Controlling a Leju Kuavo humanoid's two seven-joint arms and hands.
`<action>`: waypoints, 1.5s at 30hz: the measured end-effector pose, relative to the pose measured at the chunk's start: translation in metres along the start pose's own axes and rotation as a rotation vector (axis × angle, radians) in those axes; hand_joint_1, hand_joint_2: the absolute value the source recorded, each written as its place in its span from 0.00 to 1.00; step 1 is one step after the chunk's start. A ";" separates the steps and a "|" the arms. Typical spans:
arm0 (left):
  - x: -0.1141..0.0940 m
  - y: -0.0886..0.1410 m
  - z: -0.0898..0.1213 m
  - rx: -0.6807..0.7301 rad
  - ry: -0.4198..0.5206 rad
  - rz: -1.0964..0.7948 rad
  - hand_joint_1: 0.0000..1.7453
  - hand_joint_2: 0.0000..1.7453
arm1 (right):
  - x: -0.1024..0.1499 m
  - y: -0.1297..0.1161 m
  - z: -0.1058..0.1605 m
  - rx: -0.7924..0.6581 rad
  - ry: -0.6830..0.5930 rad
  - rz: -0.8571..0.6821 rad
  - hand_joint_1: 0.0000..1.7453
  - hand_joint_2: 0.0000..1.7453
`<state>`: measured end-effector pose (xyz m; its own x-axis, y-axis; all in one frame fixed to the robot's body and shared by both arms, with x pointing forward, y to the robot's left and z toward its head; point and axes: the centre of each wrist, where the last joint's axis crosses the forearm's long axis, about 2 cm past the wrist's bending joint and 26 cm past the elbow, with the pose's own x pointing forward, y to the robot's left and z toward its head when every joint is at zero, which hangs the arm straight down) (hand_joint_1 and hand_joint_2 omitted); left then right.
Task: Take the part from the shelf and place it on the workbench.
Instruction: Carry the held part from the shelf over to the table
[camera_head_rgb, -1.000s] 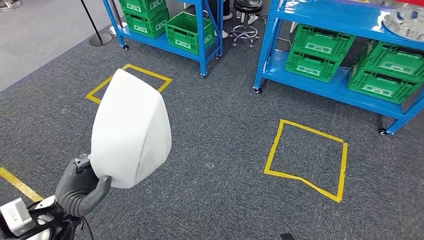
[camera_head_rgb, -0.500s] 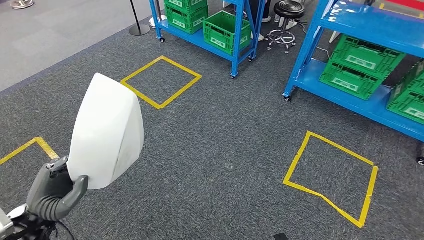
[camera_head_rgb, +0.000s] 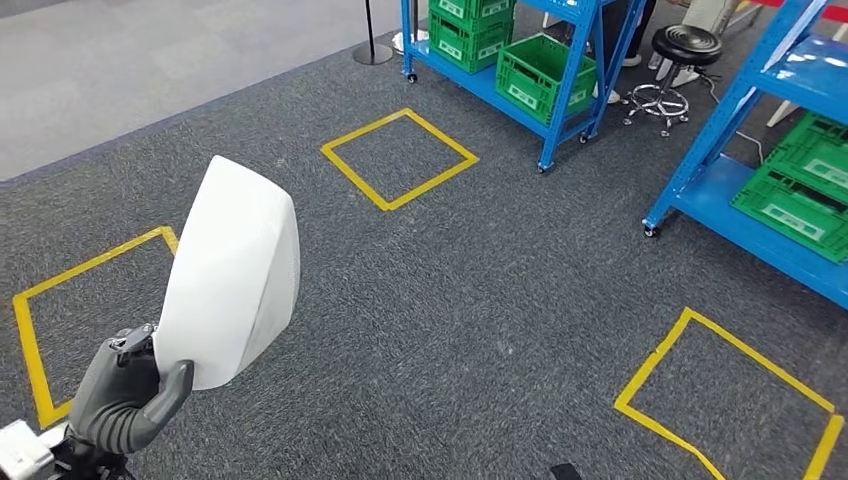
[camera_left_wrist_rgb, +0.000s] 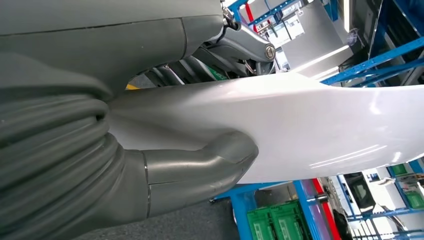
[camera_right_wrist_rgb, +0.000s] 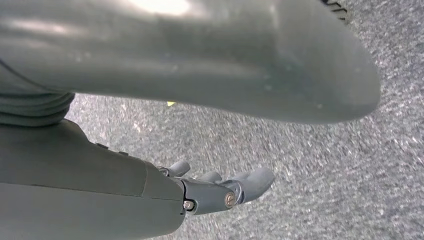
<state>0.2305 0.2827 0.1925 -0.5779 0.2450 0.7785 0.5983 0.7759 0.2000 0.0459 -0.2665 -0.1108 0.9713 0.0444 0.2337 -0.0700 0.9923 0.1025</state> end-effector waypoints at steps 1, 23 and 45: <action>-0.001 0.001 -0.002 0.000 -0.002 0.003 1.00 1.00 | 0.001 0.000 0.000 0.000 -0.005 -0.004 0.00 0.00; -0.014 0.011 -0.023 0.003 -0.018 0.021 1.00 1.00 | -0.013 -0.012 0.003 -0.001 0.021 -0.053 0.00 0.00; -0.022 0.003 -0.030 -0.003 -0.011 0.036 1.00 1.00 | -0.010 -0.017 0.003 -0.025 0.022 -0.048 0.00 0.00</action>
<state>0.2617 0.2622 0.1945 -0.5621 0.2795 0.7784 0.6205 0.7648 0.1734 0.0365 -0.2844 -0.1124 0.9783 -0.0013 0.2073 -0.0175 0.9959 0.0887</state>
